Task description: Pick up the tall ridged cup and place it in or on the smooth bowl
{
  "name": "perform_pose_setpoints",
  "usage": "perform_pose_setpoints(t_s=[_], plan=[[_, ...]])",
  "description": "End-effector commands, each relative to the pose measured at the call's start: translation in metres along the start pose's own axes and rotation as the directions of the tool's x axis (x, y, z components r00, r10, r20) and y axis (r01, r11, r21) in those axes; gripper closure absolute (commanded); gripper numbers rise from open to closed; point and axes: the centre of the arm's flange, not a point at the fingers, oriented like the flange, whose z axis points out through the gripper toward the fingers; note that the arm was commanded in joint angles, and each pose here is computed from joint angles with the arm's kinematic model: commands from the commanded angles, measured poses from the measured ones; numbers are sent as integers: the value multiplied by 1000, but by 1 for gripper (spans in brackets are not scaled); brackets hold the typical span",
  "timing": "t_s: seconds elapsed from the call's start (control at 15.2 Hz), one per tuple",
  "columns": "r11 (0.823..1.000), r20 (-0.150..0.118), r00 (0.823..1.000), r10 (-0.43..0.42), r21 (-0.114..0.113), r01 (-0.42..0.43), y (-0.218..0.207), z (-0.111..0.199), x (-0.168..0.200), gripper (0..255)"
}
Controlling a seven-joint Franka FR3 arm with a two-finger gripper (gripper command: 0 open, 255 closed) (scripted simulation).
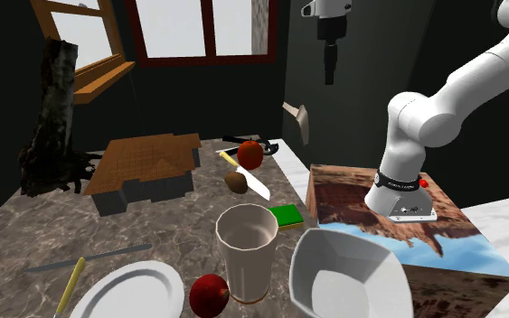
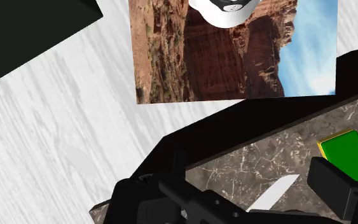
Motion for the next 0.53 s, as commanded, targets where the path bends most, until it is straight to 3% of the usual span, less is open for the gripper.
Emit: perform_pose_setpoints(t_s=[0.0,0.46], plan=[[1000,0,1000,0,0,0,0,0,0,0],[999,-8,1000,-6,32,7,-78,27,29,0]])
